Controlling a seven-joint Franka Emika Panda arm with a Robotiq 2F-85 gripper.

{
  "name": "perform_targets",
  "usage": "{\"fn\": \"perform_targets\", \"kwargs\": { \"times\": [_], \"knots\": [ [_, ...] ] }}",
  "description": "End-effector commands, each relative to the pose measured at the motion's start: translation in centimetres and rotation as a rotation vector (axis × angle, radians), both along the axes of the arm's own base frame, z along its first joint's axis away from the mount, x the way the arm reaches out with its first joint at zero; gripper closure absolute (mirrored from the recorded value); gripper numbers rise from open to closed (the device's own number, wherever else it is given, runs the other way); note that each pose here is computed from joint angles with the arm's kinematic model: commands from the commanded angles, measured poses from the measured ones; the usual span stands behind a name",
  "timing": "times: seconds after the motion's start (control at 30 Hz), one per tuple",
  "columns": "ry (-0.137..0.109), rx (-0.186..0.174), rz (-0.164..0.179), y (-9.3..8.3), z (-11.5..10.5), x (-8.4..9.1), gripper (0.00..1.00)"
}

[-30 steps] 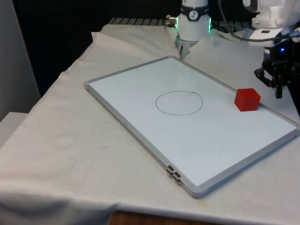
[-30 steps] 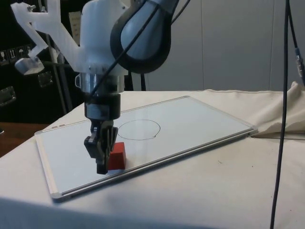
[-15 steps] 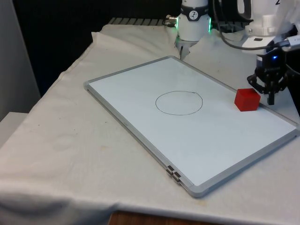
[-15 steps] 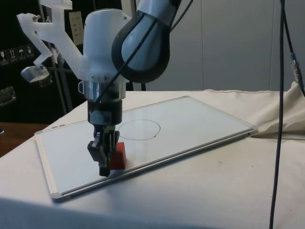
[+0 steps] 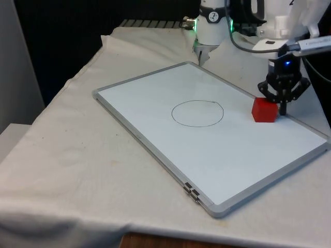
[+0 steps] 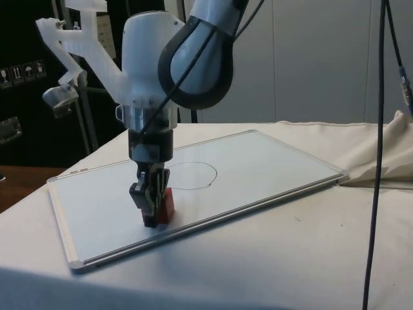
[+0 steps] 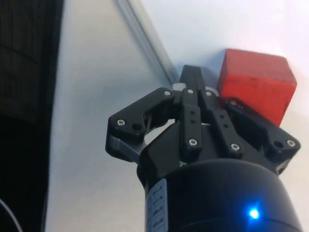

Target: Push the cube into the marked area.

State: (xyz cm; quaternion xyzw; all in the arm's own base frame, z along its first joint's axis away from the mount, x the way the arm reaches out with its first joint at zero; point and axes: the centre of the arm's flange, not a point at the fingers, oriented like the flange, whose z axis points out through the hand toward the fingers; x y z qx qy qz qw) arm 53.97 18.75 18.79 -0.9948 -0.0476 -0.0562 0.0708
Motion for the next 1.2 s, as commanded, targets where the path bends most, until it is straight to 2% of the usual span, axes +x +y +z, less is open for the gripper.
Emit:
{"fn": "perform_targets", "kwargs": {
  "times": [0.0, 0.07, 0.13, 0.3, 0.33, 0.37, 0.6, 0.63, 0.67, 0.87, 0.9, 0.93, 1.17],
  "knots": [
    [-0.005, -0.013, -0.001, -0.7, 0.1, -0.2, 1.00],
    [-0.001, -0.008, -0.002, -0.5, 0.0, 0.0, 1.00],
    [-0.007, -0.026, -0.006, -1.6, 0.2, 0.0, 1.00],
    [-0.015, -0.048, -0.011, -2.8, 0.2, 0.4, 1.00],
    [-0.009, -0.037, -0.009, -2.5, 0.1, 0.3, 1.00],
    [-0.016, -0.051, -0.012, -2.9, 0.1, 0.5, 1.00],
    [-0.027, -0.075, -0.022, -4.2, 0.2, 1.2, 1.00],
    [-0.023, -0.062, -0.017, -3.9, 0.3, 1.1, 1.00],
    [-0.028, -0.079, -0.024, -4.4, 0.2, 1.3, 1.00],
    [-0.035, -0.104, -0.034, -5.3, 0.2, 1.7, 1.00],
    [-0.030, -0.084, -0.026, -4.9, 0.2, 1.6, 1.00],
    [-0.036, -0.108, -0.036, -5.5, 0.3, 1.8, 1.00],
    [-0.044, -0.139, -0.048, -6.6, 0.2, 1.9, 1.00]
  ]
}}
